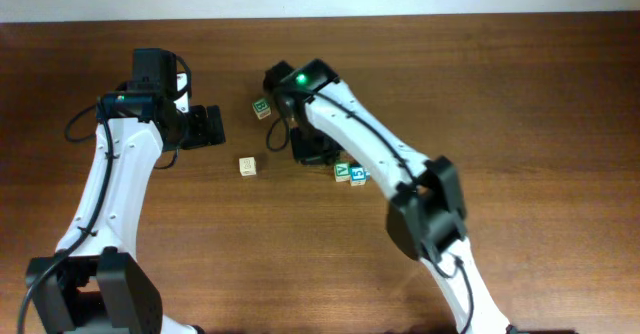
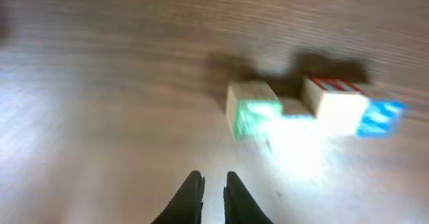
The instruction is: Rotate 5 blocks
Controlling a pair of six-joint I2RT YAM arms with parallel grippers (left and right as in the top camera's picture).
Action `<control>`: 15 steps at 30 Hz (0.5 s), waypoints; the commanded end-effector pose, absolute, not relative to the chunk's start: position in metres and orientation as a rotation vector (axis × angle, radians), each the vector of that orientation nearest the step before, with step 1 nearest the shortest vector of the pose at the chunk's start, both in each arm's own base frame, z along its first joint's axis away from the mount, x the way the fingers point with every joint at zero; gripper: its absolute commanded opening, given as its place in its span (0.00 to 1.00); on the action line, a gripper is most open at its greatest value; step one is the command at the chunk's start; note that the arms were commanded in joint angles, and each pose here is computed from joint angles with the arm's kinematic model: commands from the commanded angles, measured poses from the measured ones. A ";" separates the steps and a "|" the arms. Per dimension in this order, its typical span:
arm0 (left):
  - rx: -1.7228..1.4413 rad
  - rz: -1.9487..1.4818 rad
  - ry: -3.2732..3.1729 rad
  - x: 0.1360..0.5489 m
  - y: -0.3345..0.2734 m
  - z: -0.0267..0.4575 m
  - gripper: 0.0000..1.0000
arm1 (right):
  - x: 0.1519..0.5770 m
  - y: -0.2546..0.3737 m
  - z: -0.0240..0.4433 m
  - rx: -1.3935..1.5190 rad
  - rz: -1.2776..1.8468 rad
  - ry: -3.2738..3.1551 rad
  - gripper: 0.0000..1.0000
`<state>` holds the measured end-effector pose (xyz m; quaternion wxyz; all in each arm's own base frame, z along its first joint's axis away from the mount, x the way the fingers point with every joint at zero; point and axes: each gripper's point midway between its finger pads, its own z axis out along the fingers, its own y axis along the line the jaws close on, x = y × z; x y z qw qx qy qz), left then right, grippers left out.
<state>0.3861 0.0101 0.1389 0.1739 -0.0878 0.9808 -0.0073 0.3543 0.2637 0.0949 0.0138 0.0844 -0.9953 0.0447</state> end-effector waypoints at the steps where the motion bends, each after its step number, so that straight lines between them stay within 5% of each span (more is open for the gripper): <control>1: -0.260 -0.015 2.770 0.390 0.011 0.142 0.99 | 0.346 0.252 0.177 0.310 0.053 -3.235 0.14; 6: -0.260 -0.015 2.770 0.390 0.011 0.142 0.99 | 0.320 0.235 0.150 0.375 0.144 -3.071 0.18; 15: -0.260 -0.015 2.770 0.390 0.011 0.142 0.99 | 0.303 0.221 0.060 0.147 0.253 -2.996 0.12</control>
